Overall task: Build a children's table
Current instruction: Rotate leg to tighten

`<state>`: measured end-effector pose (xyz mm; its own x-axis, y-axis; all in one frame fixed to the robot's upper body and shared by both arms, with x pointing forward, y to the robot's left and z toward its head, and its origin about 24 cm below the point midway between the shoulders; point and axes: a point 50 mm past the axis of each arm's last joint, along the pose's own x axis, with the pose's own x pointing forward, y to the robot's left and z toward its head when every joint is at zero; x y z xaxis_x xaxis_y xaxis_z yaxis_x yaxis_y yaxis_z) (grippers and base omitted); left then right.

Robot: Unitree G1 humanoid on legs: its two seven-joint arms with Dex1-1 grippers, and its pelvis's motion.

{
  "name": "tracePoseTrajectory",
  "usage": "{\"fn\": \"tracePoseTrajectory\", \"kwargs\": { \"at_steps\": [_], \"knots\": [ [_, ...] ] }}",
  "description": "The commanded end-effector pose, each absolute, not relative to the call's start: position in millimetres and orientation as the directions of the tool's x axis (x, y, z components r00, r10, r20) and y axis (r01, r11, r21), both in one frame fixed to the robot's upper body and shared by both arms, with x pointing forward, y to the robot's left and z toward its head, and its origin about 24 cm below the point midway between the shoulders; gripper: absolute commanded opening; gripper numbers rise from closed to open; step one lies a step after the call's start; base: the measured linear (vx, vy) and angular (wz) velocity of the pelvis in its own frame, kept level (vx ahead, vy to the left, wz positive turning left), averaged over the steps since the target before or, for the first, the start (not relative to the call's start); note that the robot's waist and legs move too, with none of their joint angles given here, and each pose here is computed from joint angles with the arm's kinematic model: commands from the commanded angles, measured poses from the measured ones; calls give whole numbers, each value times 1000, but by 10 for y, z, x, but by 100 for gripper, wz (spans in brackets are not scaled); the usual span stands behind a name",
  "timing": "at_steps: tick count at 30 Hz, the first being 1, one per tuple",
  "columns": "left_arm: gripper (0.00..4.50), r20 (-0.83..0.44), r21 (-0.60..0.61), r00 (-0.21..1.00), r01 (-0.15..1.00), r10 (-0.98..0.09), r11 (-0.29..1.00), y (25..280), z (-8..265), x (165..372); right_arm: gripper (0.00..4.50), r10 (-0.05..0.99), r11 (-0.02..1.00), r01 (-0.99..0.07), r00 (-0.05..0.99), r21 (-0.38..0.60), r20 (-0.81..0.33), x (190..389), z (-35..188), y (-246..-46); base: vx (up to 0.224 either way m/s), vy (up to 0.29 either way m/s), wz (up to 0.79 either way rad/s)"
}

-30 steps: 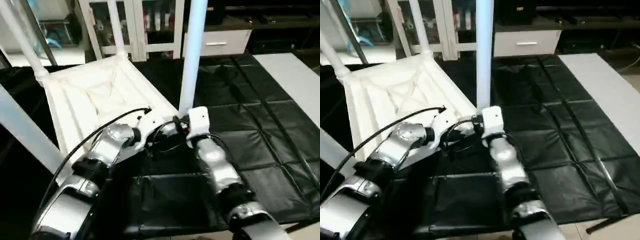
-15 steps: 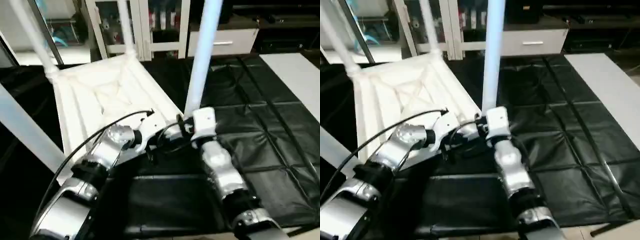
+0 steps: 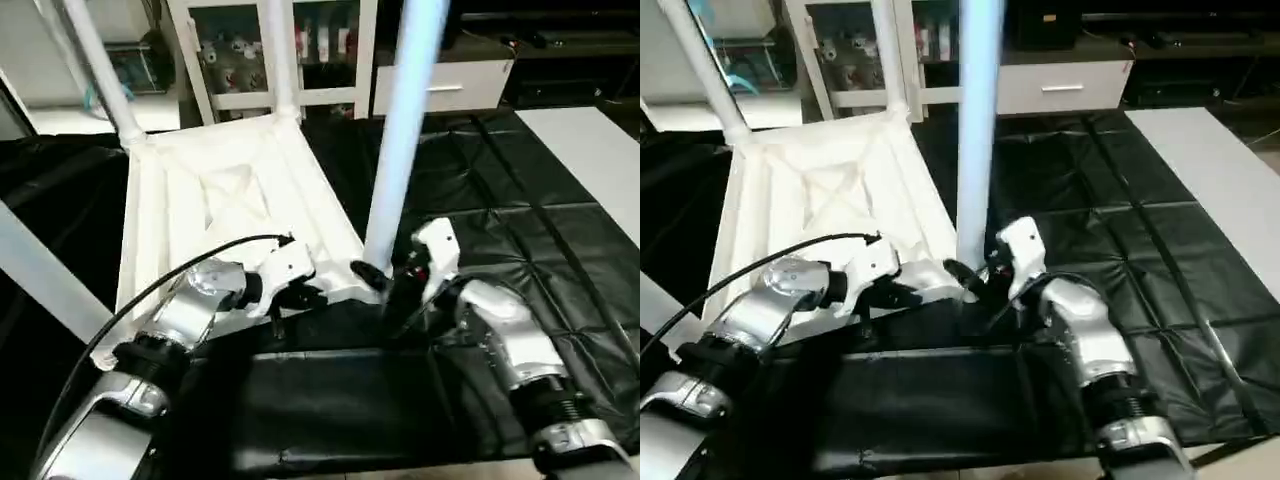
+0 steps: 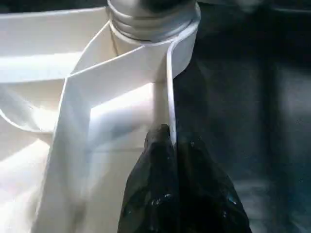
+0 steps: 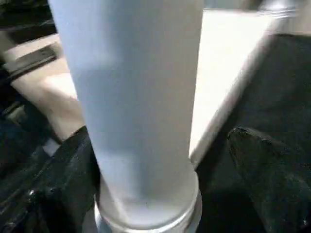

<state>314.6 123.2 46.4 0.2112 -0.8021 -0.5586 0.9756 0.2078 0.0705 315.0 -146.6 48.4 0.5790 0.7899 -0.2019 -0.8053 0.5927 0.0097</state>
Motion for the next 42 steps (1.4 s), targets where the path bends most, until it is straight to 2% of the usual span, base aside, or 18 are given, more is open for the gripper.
{"fn": "tracePoseTrajectory", "kwargs": {
  "at_steps": [1,5,7,10,15,25,26,29,31,42],
  "knots": [
    [0,-614,-33,67,993,-787,110,1237,315,2989,424,825,529,-849,515,-5,-233,3159,558,-1524,0,0,0],
    [0,-618,-43,54,994,-785,102,1250,312,2976,424,854,460,-888,440,11,-277,3128,568,-1573,0,0,0],
    [0,-617,-42,56,994,-785,104,1252,315,2981,424,879,381,-924,349,39,-324,3071,568,-1628,0,0,0],
    [0,-617,-40,57,994,-785,103,1248,323,2985,424,888,341,-939,303,53,-346,3040,558,-1658,0,0,0],
    [0,-617,-38,65,993,-785,112,1271,344,2983,424,901,304,-949,260,78,-346,3018,568,-1676,0,0,0],
    [0,-624,-39,58,994,-779,106,1282,355,2982,424,916,292,-952,249,96,-316,3033,581,-1619,0,0,0],
    [0,-624,-40,58,994,-779,106,1282,355,2982,398,916,292,-952,249,96,-316,3034,581,-1618,0,0,0],
    [0,-627,-43,54,994,-777,105,1287,346,2974,390,917,293,-951,251,95,-311,3037,574,-1610,0,0,0],
    [0,-628,-45,53,994,-776,104,1285,341,2972,356,918,296,-950,256,95,-304,3045,579,-1602,0,0,0],
    [0,-630,-51,48,993,-775,103,1288,323,2970,273,922,293,-951,254,100,-293,3052,574,-1560,0,0,0]
  ]
}}
